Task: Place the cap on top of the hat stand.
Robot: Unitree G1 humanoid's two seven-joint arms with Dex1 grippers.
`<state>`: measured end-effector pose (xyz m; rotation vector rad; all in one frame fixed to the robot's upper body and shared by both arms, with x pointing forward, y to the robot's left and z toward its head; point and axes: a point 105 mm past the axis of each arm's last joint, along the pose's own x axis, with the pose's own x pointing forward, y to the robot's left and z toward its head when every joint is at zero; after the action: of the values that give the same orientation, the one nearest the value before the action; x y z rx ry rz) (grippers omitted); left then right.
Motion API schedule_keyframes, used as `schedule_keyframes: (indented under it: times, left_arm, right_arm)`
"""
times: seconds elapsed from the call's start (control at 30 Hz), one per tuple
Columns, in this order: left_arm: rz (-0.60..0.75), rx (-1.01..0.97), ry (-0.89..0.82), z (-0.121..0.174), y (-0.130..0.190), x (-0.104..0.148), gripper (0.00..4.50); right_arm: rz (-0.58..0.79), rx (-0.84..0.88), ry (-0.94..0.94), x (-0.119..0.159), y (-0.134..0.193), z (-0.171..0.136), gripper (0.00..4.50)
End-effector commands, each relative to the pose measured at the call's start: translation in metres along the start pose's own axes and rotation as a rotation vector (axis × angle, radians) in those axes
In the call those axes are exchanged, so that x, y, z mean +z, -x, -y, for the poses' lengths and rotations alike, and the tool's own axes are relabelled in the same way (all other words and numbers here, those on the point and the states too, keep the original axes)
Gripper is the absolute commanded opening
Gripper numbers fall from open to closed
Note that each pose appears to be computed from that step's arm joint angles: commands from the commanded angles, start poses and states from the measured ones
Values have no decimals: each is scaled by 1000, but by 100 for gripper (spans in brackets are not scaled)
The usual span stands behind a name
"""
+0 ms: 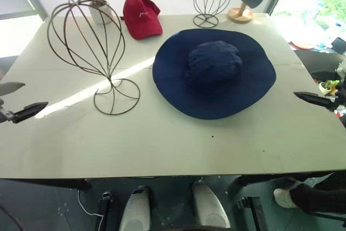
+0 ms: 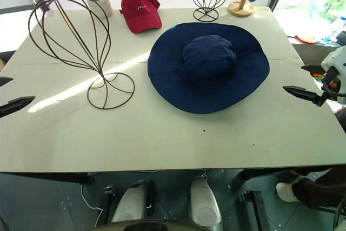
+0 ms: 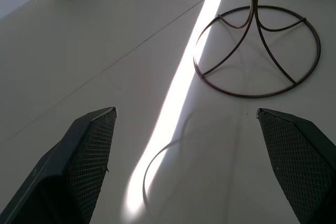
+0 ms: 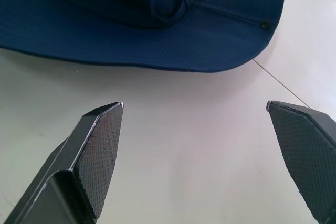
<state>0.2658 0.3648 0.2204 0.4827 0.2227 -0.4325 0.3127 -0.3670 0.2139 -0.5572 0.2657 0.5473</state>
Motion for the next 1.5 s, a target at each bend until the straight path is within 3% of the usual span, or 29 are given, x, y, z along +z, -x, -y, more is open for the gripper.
schedule_keyframes:
  times: [0.03,0.37,0.63,0.87,1.0,1.13,1.23,1.5]
  left_arm:
    - [24,-2,-30,-3,2,9,445]
    - [43,15,-36,-14,-8,17,445]
    - [142,-232,-44,18,1,71,445]
    - [36,-531,-146,74,34,76,445]
    - [58,-663,-160,103,30,89,445]
    - [124,-757,-169,127,15,100,445]
    - [136,-791,-169,134,5,102,445]
    - [166,-829,-179,140,-7,109,445]
  right_arm:
    - [17,-32,32,6,13,6,450]
    - [27,-99,74,12,18,13,450]
    - [57,-102,258,54,18,14,450]
    - [95,10,541,87,4,-33,450]
    - [96,103,699,99,-8,-70,450]
    - [-13,201,928,76,-26,-105,450]
    - [-15,214,980,68,-37,-119,450]
    - [-60,91,1072,46,-74,-124,450]
